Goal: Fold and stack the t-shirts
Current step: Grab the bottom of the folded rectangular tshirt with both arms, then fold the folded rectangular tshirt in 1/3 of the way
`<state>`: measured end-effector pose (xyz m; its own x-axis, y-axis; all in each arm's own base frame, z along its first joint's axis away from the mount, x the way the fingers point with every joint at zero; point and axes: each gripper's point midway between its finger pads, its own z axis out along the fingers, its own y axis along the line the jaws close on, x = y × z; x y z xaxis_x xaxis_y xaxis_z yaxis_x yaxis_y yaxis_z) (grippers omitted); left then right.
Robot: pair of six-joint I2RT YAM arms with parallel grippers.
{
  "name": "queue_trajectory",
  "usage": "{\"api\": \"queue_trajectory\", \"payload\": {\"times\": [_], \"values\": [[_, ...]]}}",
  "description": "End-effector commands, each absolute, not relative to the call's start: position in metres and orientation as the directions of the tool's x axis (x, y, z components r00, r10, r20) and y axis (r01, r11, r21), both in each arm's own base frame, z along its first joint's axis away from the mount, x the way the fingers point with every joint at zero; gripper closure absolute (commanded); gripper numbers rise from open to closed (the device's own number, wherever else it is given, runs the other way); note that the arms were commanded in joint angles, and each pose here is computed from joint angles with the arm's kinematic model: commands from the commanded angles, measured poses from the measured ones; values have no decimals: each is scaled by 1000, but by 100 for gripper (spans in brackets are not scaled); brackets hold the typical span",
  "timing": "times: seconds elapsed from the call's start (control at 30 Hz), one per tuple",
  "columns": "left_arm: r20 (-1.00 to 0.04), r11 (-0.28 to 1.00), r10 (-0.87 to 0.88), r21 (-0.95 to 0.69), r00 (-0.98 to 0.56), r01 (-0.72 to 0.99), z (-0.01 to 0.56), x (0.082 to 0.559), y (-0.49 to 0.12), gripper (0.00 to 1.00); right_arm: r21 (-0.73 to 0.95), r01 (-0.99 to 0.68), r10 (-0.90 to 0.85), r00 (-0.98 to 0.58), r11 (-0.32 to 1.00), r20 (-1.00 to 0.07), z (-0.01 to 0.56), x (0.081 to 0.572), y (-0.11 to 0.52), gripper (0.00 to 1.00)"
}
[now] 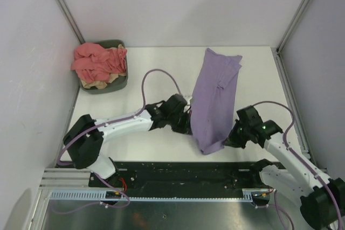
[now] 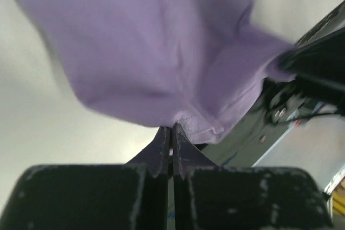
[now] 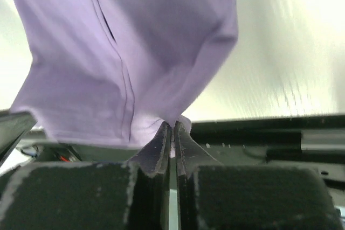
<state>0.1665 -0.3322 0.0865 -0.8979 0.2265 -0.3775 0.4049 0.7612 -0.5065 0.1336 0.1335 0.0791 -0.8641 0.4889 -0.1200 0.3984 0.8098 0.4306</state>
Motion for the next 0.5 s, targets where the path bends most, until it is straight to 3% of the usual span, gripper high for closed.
{"api": "queue_trajectory", "payload": {"times": [0.0, 0.47], "values": [[-505, 755, 158, -491, -848, 434, 121, 227, -365, 100, 473, 370, 530, -805, 799, -265, 99, 198, 127, 97], [-615, 810, -62, -491, -786, 320, 129, 388, -415, 100, 439, 450, 629, -577, 777, -521, 112, 367, 75, 100]]}}
